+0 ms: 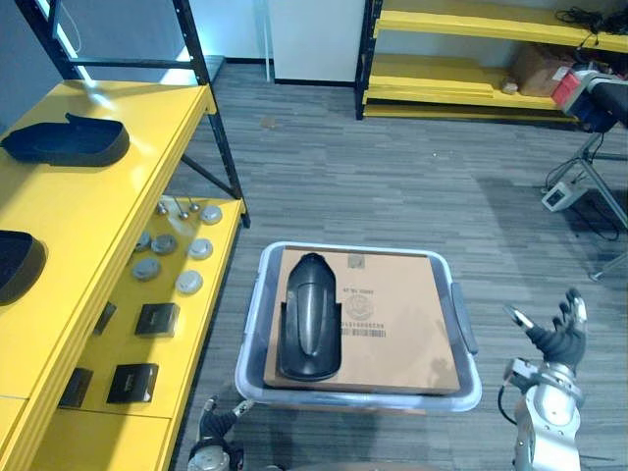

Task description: Walk over and take plastic housings, then place them on the shelf

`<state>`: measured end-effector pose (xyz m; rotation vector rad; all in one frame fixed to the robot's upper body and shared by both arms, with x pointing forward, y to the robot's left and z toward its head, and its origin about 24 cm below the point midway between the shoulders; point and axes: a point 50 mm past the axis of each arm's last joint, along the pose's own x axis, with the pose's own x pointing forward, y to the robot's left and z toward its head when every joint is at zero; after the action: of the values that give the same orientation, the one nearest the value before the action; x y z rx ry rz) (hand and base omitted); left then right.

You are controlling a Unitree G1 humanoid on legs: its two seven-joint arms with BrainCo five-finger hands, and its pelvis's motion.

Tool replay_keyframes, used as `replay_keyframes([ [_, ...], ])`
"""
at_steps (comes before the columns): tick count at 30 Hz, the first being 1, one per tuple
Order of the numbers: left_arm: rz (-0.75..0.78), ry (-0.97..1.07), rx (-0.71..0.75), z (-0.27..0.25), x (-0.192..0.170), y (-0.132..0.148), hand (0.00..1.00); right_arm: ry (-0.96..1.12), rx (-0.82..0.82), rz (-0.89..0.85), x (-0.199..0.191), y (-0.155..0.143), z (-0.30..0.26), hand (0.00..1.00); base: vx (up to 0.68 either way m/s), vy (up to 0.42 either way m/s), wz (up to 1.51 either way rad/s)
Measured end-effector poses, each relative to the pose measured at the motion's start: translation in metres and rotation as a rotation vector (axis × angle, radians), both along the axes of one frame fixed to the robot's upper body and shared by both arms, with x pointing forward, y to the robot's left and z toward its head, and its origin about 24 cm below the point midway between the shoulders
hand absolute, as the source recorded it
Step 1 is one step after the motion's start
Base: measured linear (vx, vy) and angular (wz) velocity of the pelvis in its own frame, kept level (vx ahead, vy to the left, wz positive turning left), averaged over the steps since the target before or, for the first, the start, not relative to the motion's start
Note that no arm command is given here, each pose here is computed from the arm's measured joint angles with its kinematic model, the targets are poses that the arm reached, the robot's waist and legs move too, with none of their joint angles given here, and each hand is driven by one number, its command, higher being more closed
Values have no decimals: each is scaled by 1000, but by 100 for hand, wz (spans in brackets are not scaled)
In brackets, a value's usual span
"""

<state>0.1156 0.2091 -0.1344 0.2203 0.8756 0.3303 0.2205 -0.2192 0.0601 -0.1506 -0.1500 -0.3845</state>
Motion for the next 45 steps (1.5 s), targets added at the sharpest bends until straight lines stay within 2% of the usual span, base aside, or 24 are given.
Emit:
replay_keyframes([
  [5,-21,-17,-4,2,4,-5,0,60,-13,164,22,33,-14,0,55,-45,45],
  [8,-31,-23,40,6,8,10,0,124,-25,240,26,53,-28,0,54,-111,49],
  [10,-37,-34,6,4,12,-3,0,192,-79,261,38,59,-38,0,40,-88,26],
  [13,-42,-38,-39,2,13,-21,0,329,-146,240,37,55,-61,0,-24,-21,19],
  [17,-42,-71,-9,7,26,-17,0,480,-184,153,31,52,-88,0,-38,4,38],
  [25,-72,-90,12,10,34,-21,0,538,-250,164,52,69,-92,0,-84,48,16],
  [26,-73,-94,14,11,35,-21,0,531,-265,154,58,70,-88,100,-144,57,-1],
  [33,-73,-111,23,13,42,-22,0,494,-284,90,86,64,-68,100,-174,41,0],
  [45,-74,-137,26,17,51,-23,0,480,-233,71,73,57,-70,100,38,8,1],
])
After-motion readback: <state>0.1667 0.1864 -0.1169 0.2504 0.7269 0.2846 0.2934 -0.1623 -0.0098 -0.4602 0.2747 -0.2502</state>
